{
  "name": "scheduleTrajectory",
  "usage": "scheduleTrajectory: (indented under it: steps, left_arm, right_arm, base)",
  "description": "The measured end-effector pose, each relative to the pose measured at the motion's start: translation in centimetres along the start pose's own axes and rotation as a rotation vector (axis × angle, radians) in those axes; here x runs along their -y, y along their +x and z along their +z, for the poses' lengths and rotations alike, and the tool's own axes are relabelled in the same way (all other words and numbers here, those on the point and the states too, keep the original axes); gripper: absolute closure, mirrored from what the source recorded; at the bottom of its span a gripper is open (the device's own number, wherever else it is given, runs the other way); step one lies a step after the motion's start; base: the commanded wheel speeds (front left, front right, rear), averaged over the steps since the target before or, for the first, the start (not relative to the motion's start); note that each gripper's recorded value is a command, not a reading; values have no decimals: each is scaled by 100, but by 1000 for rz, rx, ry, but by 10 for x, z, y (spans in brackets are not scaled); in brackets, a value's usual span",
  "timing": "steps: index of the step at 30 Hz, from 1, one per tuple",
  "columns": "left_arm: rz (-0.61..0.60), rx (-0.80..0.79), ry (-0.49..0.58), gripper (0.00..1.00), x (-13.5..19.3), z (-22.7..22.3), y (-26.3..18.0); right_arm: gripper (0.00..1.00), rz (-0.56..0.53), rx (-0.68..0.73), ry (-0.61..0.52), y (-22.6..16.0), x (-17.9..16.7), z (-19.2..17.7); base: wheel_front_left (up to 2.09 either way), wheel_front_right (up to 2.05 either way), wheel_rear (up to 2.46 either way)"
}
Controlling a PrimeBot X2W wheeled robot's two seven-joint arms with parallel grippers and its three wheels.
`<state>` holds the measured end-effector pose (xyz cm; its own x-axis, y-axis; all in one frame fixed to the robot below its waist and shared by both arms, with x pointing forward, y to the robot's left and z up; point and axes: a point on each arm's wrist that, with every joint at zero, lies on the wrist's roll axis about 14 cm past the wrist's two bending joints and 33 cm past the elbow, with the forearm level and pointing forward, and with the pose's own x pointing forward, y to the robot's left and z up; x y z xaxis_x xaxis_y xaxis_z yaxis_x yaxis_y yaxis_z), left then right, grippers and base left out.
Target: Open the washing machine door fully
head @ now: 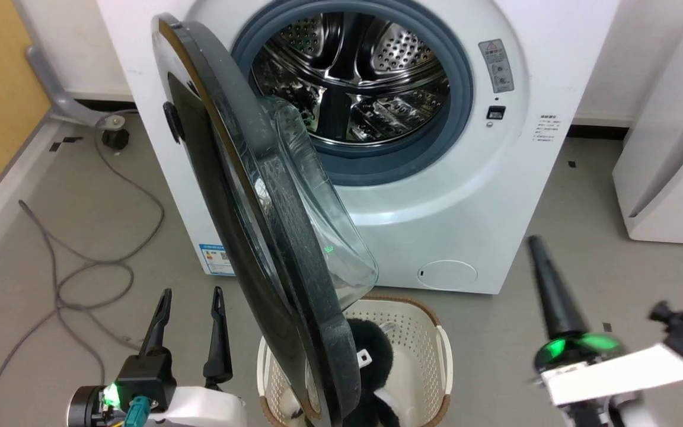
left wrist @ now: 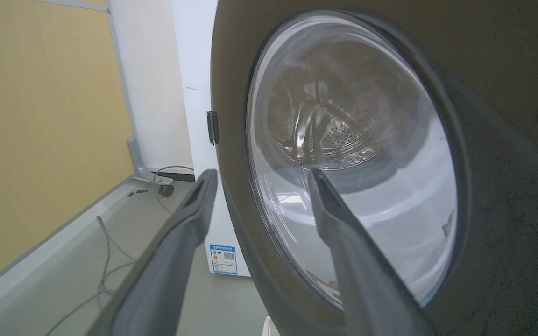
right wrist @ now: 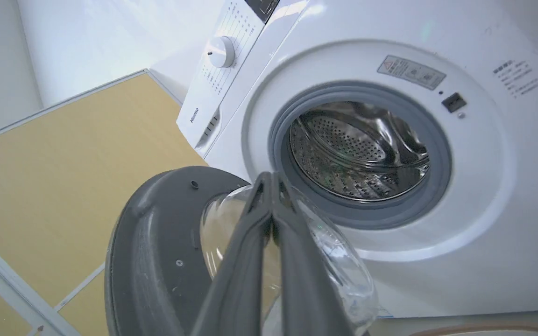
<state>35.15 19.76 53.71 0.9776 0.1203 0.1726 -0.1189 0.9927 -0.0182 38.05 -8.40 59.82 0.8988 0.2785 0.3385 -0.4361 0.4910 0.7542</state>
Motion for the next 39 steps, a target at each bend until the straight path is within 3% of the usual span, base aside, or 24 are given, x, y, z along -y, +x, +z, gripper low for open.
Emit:
scheduleTrajectory:
  steps: [3,8,12,17,27,28,29,35,36,37,38,39]
  left_arm:
    - [-1,12,-2,0,0,4,1]
    - [-2,24,-3,0,0,7,2]
    - [-3,24,-2,0,1,7,2]
    - [-4,26,-3,0,1,8,2]
    - [-10,20,-3,0,3,5,3]
    - [-11,19,-3,0,3,5,3]
    - [-11,18,-3,0,3,5,3]
    - [-6,12,-2,0,2,3,2]
    - [-5,11,-2,16,1,3,2]
    - [-4,10,-2,67,1,3,2]
    - [-3,10,-2,100,1,3,2]
    - [-2,11,-2,100,0,3,2]
  right_arm:
    - [100,2,84,-207,0,5,30]
    - [100,49,189,-708,-1,-13,71]
    - [100,-4,194,-871,-12,-7,75]
    - [100,-104,109,-938,-31,24,63]
    - [100,-215,-36,-853,-55,67,29]
    - [66,-221,-43,-839,-56,69,26]
    - [0,-227,-49,-827,-57,71,24]
    - [0,-237,-68,-816,-59,76,19]
    - [0,-237,-70,-816,-58,77,19]
    - [0,-237,-70,-816,-58,77,19]
    - [0,-237,-70,-816,-58,77,19]
    - [0,-237,-70,-817,-58,77,19]
  base:
    - [0,0,0]
    - [0,0,0]
    - [0,0,0]
    - [0,0,0]
    - [0,0,0]
    - [0,0,0]
    - [0,0,0]
    - [0,0,0]
    - [0,0,0]
    - [0,0,0]
    - [0,0,0]
    - [0,0,0]
